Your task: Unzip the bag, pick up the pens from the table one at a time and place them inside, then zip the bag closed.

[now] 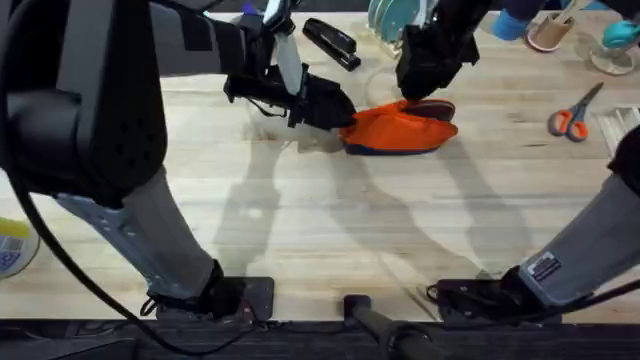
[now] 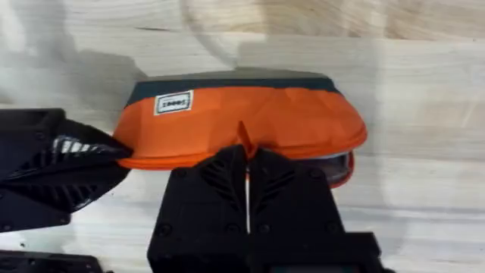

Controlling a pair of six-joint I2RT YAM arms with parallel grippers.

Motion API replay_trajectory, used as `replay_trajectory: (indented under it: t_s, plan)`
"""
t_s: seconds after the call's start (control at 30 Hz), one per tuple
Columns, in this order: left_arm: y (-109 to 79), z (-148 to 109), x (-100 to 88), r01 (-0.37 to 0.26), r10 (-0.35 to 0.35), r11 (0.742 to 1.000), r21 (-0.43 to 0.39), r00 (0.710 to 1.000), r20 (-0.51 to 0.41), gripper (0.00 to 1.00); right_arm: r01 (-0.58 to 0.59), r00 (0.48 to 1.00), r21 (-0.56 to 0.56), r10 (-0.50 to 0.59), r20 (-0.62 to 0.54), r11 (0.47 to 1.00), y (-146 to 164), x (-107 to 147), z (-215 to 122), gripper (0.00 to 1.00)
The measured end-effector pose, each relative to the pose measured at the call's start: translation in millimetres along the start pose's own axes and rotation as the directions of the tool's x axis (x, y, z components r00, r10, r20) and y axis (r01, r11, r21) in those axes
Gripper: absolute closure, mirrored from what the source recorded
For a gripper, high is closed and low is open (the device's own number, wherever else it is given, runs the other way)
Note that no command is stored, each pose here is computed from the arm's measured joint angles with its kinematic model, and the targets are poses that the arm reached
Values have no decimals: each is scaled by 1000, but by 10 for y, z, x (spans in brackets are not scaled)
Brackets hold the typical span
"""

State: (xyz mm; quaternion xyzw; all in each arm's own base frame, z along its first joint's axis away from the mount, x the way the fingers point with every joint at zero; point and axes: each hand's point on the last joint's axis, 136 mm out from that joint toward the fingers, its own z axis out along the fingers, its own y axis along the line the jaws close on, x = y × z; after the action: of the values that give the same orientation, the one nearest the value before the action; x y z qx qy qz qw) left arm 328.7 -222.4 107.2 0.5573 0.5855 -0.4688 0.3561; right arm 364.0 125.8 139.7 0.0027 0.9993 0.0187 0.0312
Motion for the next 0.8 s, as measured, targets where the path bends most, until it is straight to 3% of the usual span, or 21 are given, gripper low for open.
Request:
replay_trajectory:
  t_s: [0.33, 0.8]
  plan:
    - [0, 0, 0, 8, -8, 1000, 0, 1000, 0, 958, -44, 997, -53, 47, 60, 998, -241, 54, -96, 967]
    - [0, 0, 0, 19, -19, 1000, 0, 1000, 0, 959, -63, 997, -71, 66, 48, 996, -486, 41, -98, 967]
